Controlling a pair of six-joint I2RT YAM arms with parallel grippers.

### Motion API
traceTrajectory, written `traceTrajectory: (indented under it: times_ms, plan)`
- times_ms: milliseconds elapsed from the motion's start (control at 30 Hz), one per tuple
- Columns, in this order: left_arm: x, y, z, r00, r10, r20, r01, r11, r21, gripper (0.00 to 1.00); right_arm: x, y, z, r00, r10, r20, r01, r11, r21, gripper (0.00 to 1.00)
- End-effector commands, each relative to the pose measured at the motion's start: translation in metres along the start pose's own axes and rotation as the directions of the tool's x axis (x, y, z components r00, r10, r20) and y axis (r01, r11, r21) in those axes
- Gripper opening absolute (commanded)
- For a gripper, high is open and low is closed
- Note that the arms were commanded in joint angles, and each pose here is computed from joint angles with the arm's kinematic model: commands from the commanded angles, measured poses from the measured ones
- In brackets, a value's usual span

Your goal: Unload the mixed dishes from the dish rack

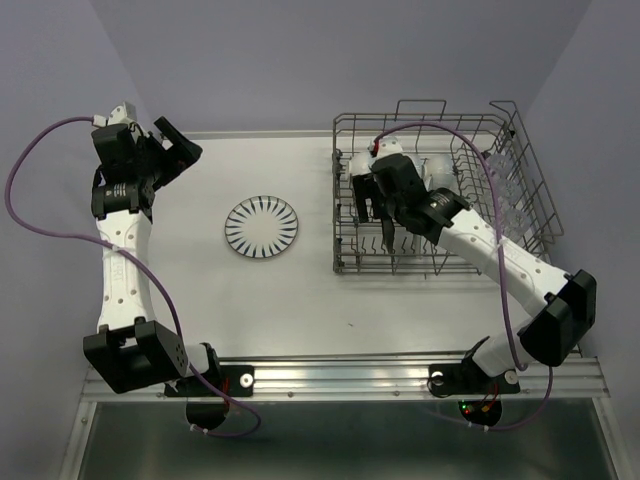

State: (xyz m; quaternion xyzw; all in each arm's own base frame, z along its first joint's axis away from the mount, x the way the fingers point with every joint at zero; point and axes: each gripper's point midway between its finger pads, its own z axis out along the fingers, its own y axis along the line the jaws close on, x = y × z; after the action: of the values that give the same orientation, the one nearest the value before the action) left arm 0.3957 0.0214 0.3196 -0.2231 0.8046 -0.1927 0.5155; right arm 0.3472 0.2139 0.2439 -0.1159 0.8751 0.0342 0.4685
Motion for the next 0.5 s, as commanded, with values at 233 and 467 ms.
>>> traceTrajectory:
  times_ms: [233, 467]
  plan:
    - [-0.014, -0.002, -0.016, 0.997, 0.026, 0.067, -0.024, 0.999, -0.032, 0.99, 0.027, -0.004, 0.024, 0.996, 0.058, -0.063, -0.052, 0.994, 0.092, 0.64]
    - [-0.013, -0.004, -0.014, 0.998, 0.024, 0.059, -0.023, 1.000, -0.017, 0.99, 0.034, -0.013, 0.036, 0.994, 0.047, -0.094, -0.030, 0.984, 0.178, 0.44]
